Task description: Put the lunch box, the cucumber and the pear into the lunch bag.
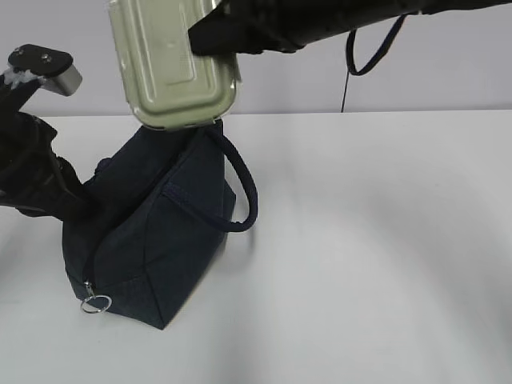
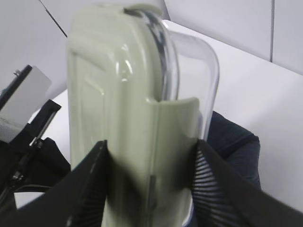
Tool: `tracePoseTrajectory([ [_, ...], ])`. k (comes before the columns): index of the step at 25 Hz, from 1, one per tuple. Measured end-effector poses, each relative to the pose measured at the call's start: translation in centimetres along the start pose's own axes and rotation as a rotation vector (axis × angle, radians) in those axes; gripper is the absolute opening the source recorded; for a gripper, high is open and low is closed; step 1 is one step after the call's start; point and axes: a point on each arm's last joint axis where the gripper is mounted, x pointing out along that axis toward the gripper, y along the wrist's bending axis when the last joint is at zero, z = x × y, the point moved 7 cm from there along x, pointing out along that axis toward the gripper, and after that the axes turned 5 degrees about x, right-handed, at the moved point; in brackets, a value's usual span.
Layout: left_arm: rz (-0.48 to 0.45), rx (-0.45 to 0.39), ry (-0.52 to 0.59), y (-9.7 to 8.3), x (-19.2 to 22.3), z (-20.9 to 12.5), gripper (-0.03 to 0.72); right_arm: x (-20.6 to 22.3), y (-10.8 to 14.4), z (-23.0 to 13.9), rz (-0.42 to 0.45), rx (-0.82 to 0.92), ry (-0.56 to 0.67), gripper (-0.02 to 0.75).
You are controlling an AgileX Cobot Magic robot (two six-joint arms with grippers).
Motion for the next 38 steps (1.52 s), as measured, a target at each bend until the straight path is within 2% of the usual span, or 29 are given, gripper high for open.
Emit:
tracePoseTrajectory([
  [2,-0.001,-0.002,0.000,0.0,0.0,0.0,0.002,0.8,0.3,-0.5,-0.005,-0.016,0.013,0.361],
  [8,-0.002,-0.004,-0.003,0.0,0.0,0.0,0.001,3.6,-1.0,-3.2,-0.036,-0.076,0.094,0.361],
  [15,0.001,-0.006,-0.010,0.0,0.0,0.2,0.001,4.0,-2.0,-6.9,-0.077,-0.225,0.303,0.360],
  [24,-0.001,-0.015,-0.023,-0.1,0.0,0.4,0.001,4.3,-3.0,-10.6,-0.045,-0.306,0.503,0.360],
  [31,-0.001,-0.016,-0.024,-0.1,0.0,0.4,0.001,6.8,-2.3,-12.8,-0.016,-0.344,0.560,0.360],
  [38,0.004,-0.003,-0.009,0.0,0.0,0.2,0.001,9.8,-0.9,-11.5,0.001,-0.326,0.564,0.361],
])
